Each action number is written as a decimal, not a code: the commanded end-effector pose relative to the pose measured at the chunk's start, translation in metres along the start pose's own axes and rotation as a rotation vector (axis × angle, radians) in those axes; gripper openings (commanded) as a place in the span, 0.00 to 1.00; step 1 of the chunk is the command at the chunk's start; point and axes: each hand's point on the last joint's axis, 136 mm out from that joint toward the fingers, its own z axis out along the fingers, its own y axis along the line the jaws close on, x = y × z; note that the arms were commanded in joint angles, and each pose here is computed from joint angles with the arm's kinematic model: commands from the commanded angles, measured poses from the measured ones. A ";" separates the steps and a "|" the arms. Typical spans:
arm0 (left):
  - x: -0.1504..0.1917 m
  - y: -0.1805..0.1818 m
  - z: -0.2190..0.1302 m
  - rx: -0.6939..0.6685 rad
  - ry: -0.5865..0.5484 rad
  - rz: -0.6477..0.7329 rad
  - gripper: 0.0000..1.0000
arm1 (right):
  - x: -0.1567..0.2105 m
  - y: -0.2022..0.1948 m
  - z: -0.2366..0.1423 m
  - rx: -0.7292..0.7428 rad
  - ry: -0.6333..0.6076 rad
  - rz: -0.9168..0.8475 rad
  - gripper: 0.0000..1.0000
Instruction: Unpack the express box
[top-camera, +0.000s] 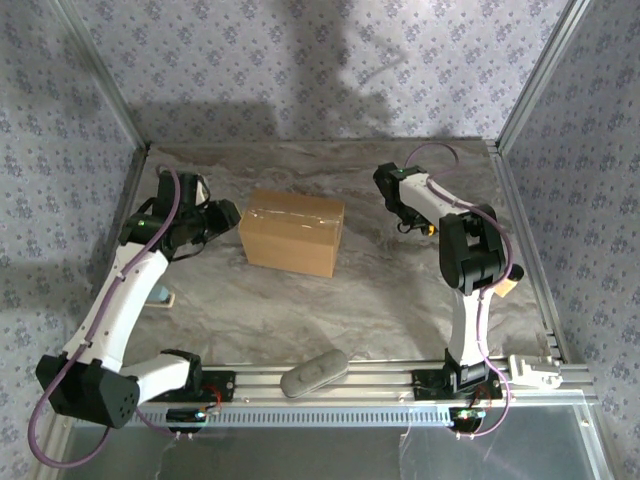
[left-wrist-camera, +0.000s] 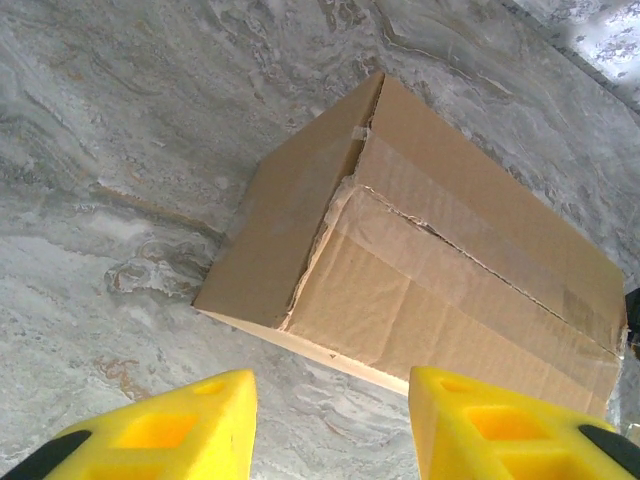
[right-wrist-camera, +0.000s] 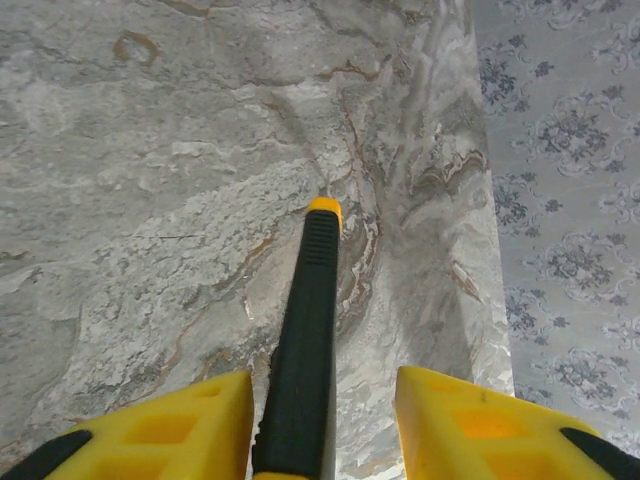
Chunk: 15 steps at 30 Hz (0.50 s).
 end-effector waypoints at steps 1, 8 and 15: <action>0.004 0.002 0.003 0.001 0.025 -0.027 0.44 | -0.011 0.004 -0.019 -0.057 -0.032 0.023 0.52; 0.021 0.002 0.005 0.037 0.082 -0.048 0.41 | -0.044 0.011 -0.095 -0.342 -0.146 0.063 0.54; 0.054 -0.007 0.010 0.106 0.180 -0.052 0.37 | -0.095 0.050 -0.196 -0.979 -0.311 0.142 0.57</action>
